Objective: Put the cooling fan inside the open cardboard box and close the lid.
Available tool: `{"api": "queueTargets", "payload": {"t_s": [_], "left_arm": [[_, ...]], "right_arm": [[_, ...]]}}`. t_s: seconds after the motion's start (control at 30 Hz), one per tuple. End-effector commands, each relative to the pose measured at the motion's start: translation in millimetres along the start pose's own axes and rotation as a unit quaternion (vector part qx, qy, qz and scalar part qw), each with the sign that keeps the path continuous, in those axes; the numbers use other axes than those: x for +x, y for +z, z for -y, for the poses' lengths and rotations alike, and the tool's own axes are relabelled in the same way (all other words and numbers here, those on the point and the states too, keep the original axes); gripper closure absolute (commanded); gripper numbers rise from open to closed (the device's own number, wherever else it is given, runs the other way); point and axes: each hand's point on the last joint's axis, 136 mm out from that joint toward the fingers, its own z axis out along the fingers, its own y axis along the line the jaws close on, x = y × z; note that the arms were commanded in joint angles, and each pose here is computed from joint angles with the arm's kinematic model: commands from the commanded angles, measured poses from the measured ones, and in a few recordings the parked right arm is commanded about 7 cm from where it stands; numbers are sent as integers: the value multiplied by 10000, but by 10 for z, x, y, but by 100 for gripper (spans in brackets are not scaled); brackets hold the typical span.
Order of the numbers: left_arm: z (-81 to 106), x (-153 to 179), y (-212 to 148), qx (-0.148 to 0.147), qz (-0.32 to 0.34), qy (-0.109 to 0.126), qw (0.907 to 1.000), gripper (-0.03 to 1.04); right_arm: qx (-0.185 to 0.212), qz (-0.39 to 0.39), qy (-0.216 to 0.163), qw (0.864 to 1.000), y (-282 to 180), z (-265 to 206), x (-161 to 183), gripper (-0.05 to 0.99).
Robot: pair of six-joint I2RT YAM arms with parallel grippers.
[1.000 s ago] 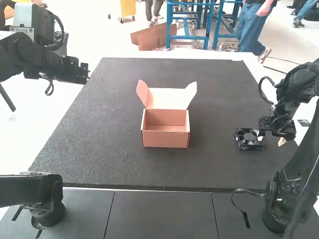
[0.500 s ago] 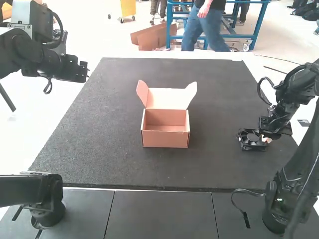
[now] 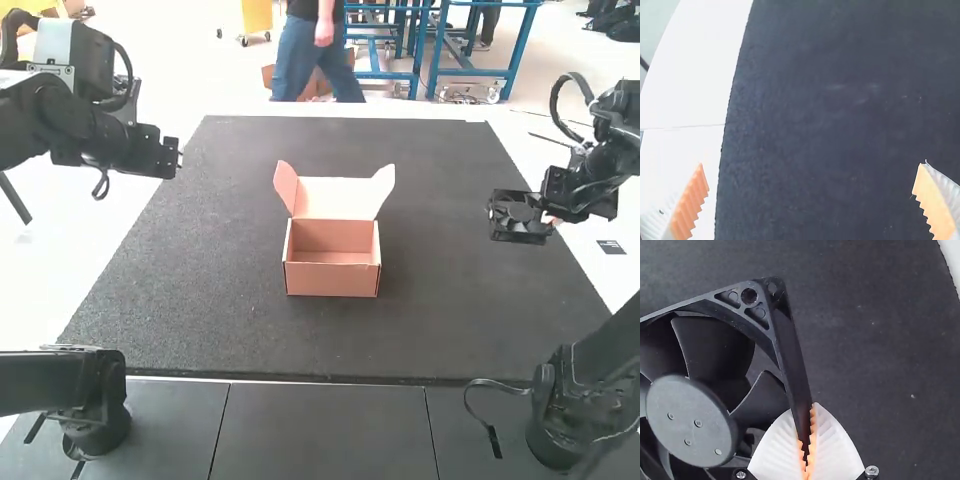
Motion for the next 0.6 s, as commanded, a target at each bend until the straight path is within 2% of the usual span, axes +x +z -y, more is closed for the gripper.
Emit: {"api": "queueTargets", "payload": {"t_s": [0.0, 0.17, 0.43, 0.57], "left_arm": [[5, 26, 11, 23, 39, -63, 10000, 4], [25, 114, 79, 31, -28, -46, 10000, 4], [43, 206, 132, 40, -110, -50, 9999, 4], [45, 220, 143, 40, -118, -72, 9999, 4]], "right_arm": [[-522, 240, 159, 9982, -343, -242, 2, 95], [-1064, 218, 304, 9936, -735, -577, 148, 95], [-1718, 30, -23, 9851, -1194, -1313, 284, 95], [-1968, -160, -170, 9802, -1284, -1653, 447, 95]]}}
